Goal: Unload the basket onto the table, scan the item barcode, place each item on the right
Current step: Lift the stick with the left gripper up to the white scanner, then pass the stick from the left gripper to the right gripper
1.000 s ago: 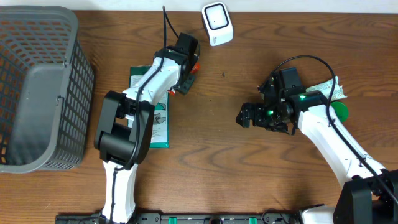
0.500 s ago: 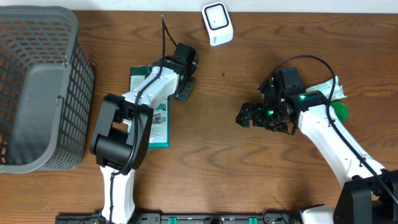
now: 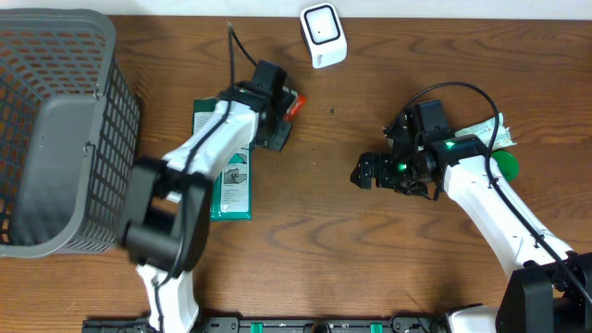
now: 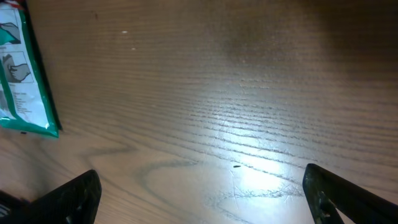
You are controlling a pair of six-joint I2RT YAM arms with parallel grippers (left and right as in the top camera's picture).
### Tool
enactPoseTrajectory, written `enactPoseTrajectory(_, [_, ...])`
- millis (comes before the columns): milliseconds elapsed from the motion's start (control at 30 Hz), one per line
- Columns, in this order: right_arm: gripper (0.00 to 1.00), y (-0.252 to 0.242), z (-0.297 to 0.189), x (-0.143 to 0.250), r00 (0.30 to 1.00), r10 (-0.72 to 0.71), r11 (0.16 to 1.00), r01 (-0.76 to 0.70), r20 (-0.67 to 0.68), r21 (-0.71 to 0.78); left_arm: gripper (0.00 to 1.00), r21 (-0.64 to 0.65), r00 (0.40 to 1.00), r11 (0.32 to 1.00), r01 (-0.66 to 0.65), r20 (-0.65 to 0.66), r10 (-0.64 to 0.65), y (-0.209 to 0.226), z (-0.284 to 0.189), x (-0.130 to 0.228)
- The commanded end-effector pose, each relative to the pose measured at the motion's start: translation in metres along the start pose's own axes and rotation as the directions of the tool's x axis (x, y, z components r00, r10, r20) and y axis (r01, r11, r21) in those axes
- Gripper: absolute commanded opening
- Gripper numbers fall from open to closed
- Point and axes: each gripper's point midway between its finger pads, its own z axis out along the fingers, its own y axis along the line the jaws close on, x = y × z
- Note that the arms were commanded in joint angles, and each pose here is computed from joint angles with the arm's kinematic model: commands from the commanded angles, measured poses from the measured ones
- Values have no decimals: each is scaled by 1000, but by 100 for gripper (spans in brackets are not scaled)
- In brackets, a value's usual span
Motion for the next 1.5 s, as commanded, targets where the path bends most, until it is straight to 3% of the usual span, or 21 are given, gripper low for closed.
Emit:
enactPoseTrajectory(0, [99, 13, -3, -5, 999, -26, 998, 27, 19, -54, 7, 204, 980, 978, 37, 183, -75, -36, -77, -34])
enactPoseTrajectory(133, [99, 15, -3, -4, 1000, -14, 997, 15, 13, -69, 7, 344, 955, 936, 73, 248, -165, -54, -125, -43])
enactPoseTrajectory(200, [99, 29, -4, -3, 1000, -5, 989, 5, -2, -149, 7, 412, 940, 906, 100, 261, -222, -59, -146, -45])
enactPoseTrajectory(333, [70, 83, -21, -4, 994, -108, 889, 102, 12, -446, 8, 552, 923, 824, 127, 238, -302, -70, -174, -46])
enactPoseTrajectory(400, [62, 112, -40, -7, 981, -180, 779, 183, 65, -600, 8, 619, 923, 774, 137, 204, -326, -77, -181, -45])
enactPoseTrajectory(500, [60, 139, -64, -15, 952, -253, 636, 298, 173, -712, 7, 688, 926, 713, 138, 165, -338, -84, -190, -42])
enactPoseTrajectory(567, [52, 147, -71, -25, 953, -232, 615, 300, 196, -729, 7, 727, 931, 676, 119, 155, -330, -90, -196, -41])
enactPoseTrajectory(600, [43, 149, -73, -30, 957, -211, 617, 290, 202, -731, 8, 745, 934, 658, 109, 150, -325, -94, -200, -40])
enactPoseTrajectory(667, [37, 153, -78, -45, 962, -156, 630, 272, 225, -727, 8, 785, 941, 613, 86, 139, -310, -103, -207, -38])
enactPoseTrajectory(867, [38, 167, -97, -65, 957, -96, 590, 276, 274, -758, 7, 798, 943, 598, 74, 139, -303, -106, -211, -37])
enactPoseTrajectory(1067, [40, 167, -100, -80, 961, -9, 615, 224, 277, -756, 7, 814, 945, 579, 46, 151, -288, -109, -215, -37])
enactPoseTrajectory(1467, [35, 178, -112, -91, 948, 32, 594, 238, 318, -769, 7, 811, 944, 584, 25, 174, -281, -109, -216, -39])
